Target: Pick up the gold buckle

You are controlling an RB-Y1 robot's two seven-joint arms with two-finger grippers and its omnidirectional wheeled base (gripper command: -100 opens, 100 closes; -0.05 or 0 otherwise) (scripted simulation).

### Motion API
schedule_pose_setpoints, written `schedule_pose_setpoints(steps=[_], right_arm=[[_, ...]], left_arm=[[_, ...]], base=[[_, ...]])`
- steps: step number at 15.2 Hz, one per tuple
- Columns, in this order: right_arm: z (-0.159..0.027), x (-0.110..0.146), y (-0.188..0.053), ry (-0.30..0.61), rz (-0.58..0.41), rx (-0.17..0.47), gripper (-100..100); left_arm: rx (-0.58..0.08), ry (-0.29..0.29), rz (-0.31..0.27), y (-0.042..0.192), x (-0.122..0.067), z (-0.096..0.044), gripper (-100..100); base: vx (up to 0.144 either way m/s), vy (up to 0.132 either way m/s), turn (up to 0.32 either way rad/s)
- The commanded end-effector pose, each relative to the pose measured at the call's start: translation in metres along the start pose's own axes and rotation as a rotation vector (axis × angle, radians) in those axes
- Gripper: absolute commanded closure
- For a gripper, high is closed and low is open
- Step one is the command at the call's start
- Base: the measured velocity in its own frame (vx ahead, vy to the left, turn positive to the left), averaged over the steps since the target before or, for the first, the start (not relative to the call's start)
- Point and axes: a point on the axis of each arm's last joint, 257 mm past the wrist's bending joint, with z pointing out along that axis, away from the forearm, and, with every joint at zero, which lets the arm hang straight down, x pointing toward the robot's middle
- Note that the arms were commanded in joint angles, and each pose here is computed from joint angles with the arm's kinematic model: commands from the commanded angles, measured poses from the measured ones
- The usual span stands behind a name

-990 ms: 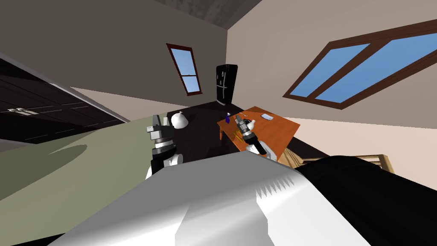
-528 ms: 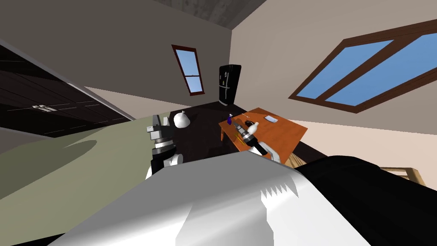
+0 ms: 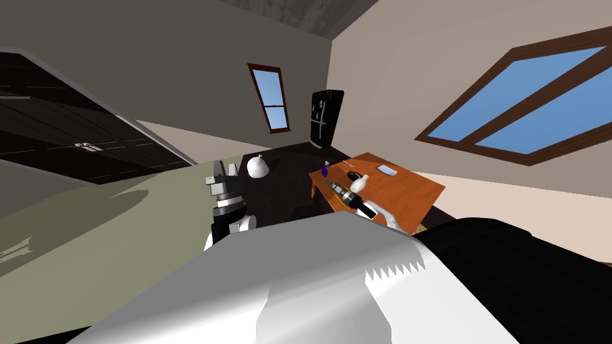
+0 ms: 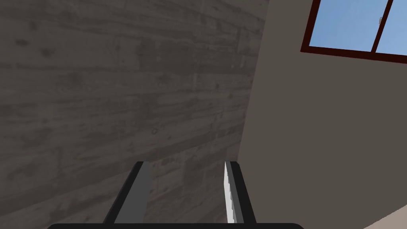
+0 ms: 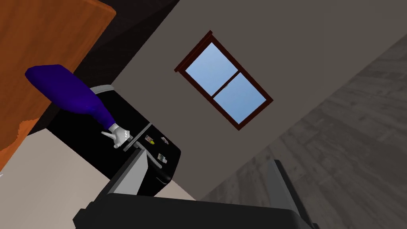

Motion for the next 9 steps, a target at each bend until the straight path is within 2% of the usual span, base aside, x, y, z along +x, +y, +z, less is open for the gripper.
schedule_pose_setpoints(steps=[1, 2, 3, 4, 5, 6, 7, 9], right_arm=[[-0.006, 0.008, -0.016, 0.049, -0.035, 0.039, -100], [-0.014, 0.022, -0.035, 0.091, -0.054, 0.083, -100], [-0.016, 0.02, -0.037, 0.102, -0.069, 0.086, -100], [-0.026, 0.033, -0.057, 0.147, -0.091, 0.13, -100], [-0.027, 0.031, -0.059, 0.155, -0.103, 0.132, -100], [-0.041, 0.041, -0.08, 0.208, -0.136, 0.179, -100], [-0.041, 0.041, -0.08, 0.208, -0.136, 0.179, -100], [-0.07, 0.06, -0.118, 0.303, -0.191, 0.266, -100]], left_arm=[[0.0, 0.0, 0.0, 0.0, 0.0, 0.0, 0], [0.0, 0.0, 0.0, 0.0, 0.0, 0.0, 0], [0.0, 0.0, 0.0, 0.0, 0.0, 0.0, 0], [0.0, 0.0, 0.0, 0.0, 0.0, 0.0, 0], [0.0, 0.0, 0.0, 0.0, 0.0, 0.0, 0], [0.0, 0.0, 0.0, 0.0, 0.0, 0.0, 0], [0.0, 0.0, 0.0, 0.0, 0.0, 0.0, 0], [0.0, 0.0, 0.0, 0.0, 0.0, 0.0, 0]], base=[[0.068, -0.008, 0.083], [0.075, -0.006, 0.098], [0.074, -0.006, 0.096], [0.082, -0.003, 0.11], [0.077, -0.004, 0.104], [0.075, -0.009, 0.106], [0.068, -0.012, 0.08], [0.089, -0.004, 0.133]])
